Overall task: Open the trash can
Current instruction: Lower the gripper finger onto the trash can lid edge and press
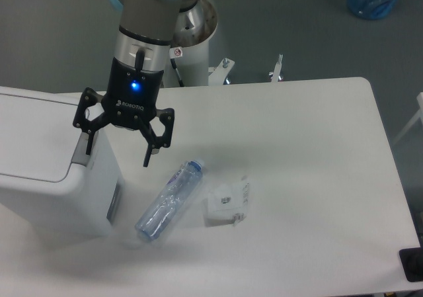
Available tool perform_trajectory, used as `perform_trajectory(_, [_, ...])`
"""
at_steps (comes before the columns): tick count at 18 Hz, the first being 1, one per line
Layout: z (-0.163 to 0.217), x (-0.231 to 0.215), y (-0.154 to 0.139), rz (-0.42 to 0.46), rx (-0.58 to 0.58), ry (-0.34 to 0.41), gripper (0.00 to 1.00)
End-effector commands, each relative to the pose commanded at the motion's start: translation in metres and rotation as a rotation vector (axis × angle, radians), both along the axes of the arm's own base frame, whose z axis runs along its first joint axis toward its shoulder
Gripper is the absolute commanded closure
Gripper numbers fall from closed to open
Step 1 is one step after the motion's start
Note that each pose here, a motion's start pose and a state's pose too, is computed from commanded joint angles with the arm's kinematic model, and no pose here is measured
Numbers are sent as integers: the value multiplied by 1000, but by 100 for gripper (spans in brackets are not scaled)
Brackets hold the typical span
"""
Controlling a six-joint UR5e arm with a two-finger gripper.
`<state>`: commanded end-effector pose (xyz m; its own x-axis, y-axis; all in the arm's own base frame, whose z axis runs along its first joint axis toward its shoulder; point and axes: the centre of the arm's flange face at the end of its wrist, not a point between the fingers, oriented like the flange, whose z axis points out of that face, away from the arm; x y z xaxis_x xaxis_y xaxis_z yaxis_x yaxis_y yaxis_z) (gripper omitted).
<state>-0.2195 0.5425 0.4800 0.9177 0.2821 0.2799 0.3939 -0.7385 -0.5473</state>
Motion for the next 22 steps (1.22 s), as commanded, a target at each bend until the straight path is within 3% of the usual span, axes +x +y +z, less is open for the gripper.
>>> perform_trajectory(22, [-11,11,-12,4,-26,-9,0])
